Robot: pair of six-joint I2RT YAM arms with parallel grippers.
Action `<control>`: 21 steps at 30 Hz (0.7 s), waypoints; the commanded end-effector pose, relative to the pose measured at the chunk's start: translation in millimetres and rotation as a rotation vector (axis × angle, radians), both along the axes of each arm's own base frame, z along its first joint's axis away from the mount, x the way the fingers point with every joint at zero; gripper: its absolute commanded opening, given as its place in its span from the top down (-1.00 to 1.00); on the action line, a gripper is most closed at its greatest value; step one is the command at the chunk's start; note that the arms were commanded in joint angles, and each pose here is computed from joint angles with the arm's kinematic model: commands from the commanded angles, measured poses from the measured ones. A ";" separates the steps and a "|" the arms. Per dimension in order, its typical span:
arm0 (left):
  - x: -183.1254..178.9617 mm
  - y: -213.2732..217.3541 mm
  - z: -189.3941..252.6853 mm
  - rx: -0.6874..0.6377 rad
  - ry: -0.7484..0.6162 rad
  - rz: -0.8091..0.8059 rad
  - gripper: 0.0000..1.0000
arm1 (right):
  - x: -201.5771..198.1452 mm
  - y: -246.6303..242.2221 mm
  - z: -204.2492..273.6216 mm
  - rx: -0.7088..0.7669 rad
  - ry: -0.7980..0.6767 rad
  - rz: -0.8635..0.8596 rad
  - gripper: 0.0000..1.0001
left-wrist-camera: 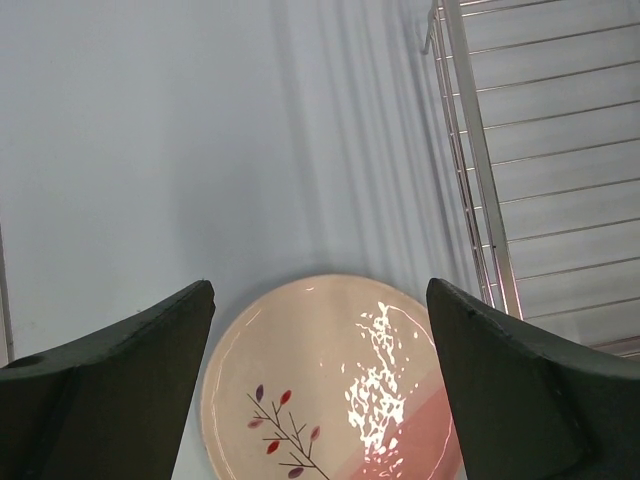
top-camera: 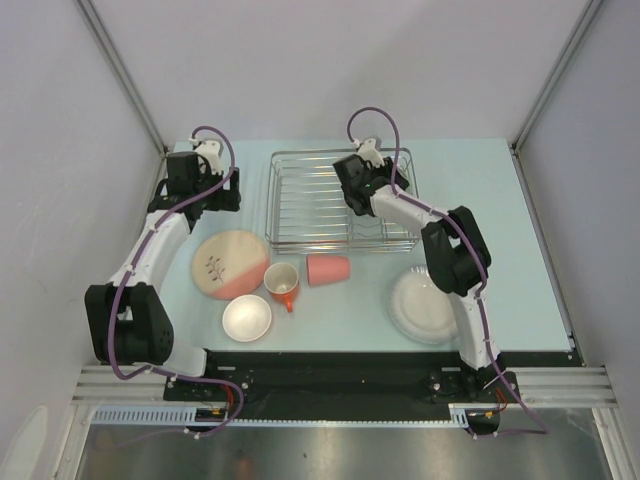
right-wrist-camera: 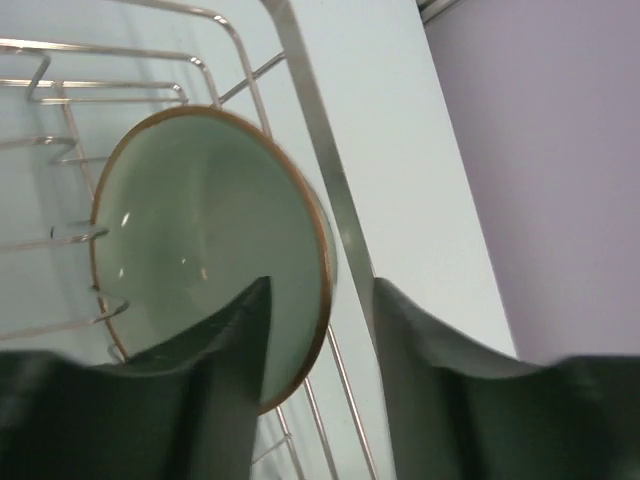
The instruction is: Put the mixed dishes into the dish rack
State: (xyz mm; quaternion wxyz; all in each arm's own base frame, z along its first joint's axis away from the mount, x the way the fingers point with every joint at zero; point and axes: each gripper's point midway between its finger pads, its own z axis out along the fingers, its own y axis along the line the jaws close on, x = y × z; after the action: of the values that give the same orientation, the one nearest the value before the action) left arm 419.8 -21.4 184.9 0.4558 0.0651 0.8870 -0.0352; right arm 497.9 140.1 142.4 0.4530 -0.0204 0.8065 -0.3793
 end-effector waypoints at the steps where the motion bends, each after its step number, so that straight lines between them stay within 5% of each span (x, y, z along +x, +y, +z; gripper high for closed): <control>1: 2.6 -2.8 17.7 -0.018 -0.040 -0.025 -0.86 | -4.2 19.5 6.5 0.052 -0.019 0.030 -0.21; 6: -11.2 -5.2 29.3 0.091 -0.046 -0.170 -0.86 | -11.8 22.1 29.7 0.109 -0.047 0.038 -0.80; 12: -68.0 0.9 36.0 0.310 0.019 -0.404 -0.85 | -34.4 18.7 90.3 0.284 -0.133 0.067 -0.98; 21: -201.6 -16.6 24.8 0.356 0.216 -0.700 -0.79 | -58.5 -4.7 130.4 0.522 -0.219 0.095 -0.99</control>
State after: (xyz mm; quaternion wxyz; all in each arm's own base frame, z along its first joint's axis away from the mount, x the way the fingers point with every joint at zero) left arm 284.8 -25.2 219.2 0.3669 0.3559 0.8595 -0.0054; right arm 443.3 147.1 274.8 0.5449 0.0633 0.8161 -0.1816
